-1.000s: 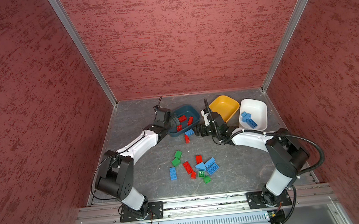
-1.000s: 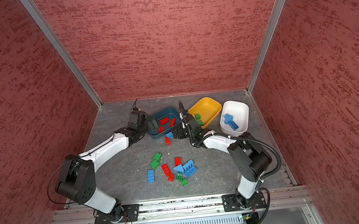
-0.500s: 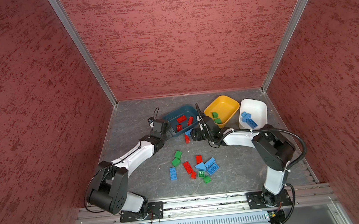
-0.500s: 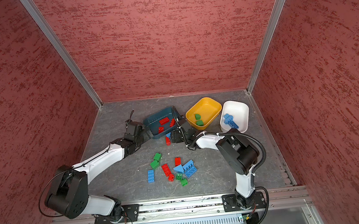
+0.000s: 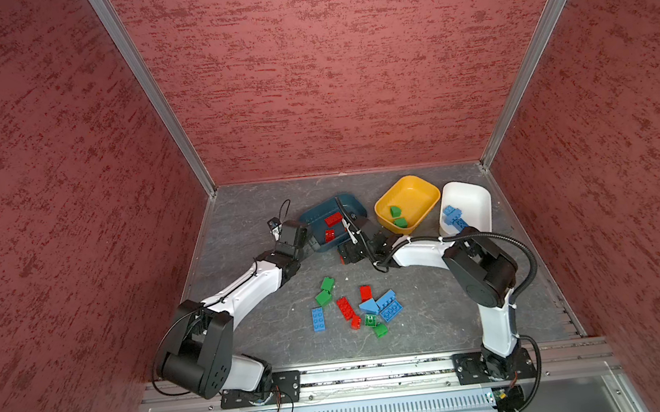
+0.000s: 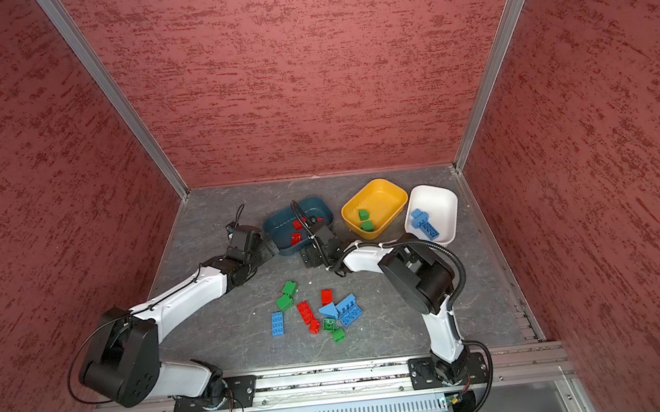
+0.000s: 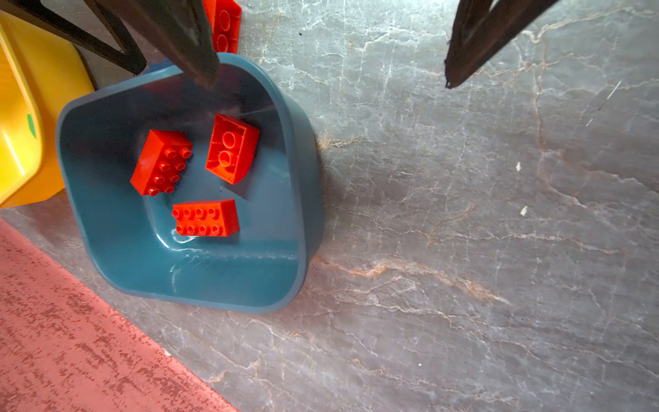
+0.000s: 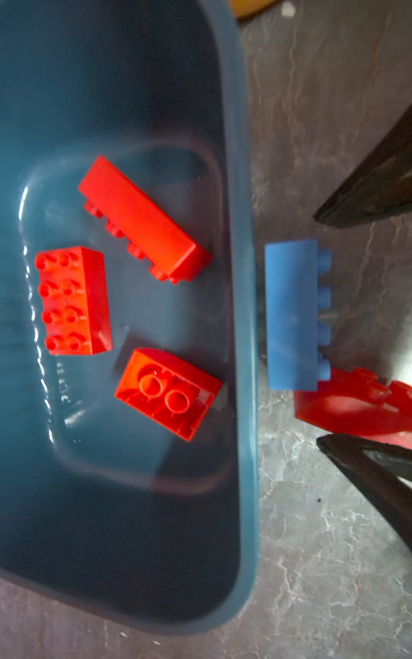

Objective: Sort the legos into containers by color
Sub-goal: 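Reach the right gripper toward the blue brick beside the teal tub and grasp it, then carry the blue brick into the white tub while the left gripper grasps red brick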

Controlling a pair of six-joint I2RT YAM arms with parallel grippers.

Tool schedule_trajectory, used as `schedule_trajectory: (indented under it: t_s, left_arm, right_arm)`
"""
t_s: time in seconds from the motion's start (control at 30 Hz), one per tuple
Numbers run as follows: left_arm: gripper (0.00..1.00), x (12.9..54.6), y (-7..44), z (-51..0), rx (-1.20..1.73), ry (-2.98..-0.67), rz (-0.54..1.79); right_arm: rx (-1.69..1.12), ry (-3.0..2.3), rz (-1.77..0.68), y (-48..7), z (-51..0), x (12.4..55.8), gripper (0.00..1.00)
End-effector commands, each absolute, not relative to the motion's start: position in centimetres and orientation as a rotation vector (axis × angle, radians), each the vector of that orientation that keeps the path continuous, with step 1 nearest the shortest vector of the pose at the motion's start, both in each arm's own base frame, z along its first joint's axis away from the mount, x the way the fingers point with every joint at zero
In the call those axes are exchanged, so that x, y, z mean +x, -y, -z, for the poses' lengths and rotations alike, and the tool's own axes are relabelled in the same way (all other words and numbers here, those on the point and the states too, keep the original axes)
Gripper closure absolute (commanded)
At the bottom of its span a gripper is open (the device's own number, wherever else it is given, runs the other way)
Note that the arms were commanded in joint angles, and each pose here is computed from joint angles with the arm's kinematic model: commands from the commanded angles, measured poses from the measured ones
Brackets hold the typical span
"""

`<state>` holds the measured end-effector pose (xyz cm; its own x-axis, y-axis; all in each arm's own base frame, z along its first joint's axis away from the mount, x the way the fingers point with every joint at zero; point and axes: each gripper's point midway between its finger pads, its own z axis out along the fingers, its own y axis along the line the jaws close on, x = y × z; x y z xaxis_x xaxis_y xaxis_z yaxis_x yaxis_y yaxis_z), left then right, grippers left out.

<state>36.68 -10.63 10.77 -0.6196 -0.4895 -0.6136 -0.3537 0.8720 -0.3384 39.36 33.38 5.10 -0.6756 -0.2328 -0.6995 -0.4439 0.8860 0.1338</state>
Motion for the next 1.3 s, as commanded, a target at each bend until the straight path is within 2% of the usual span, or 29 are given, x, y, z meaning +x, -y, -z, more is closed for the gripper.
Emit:
schedule_trajectory:
  t_s: [0.0,0.2,0.33,0.53,0.87,1.07,1.13,1.27]
  left_arm:
    - [0.01,36.6,10.1,-10.9,-0.631,-2.283,0.228]
    - [0.01,36.5,9.9,-10.8,-0.633,-2.289,0.216]
    - [0.01,36.2,9.6,-10.8,-0.636,-2.288,0.204]
    - [0.01,36.1,9.2,-10.6,-0.649,-2.286,0.191]
    - [0.01,36.0,9.0,-10.6,-0.651,-2.291,0.184]
    - [0.01,35.9,8.9,-10.7,-0.651,-2.286,0.190]
    - [0.01,35.9,9.1,-10.8,-0.645,-2.284,0.194]
    - [0.01,36.1,9.2,-10.9,-0.635,-2.284,0.197]
  right_arm:
    - [-0.524,-2.366,-0.344,-33.4,-4.0,39.2,0.08]
    - [-0.433,-2.374,-0.342,-34.0,-4.3,40.7,0.06]
    - [-0.511,-2.336,-0.469,-35.5,-5.7,39.7,0.05]
    - [-0.415,-2.300,-0.431,-33.5,-7.6,40.0,0.04]
    - [-0.343,-2.357,-0.306,-33.1,-4.5,42.2,0.06]
    - [-0.331,-2.339,-0.300,-33.4,-4.1,42.8,0.14]
    - [-0.331,-2.331,-0.289,-33.2,-4.1,42.8,0.24]
    - [-0.342,-2.321,-0.275,-32.9,-4.6,42.7,0.31]
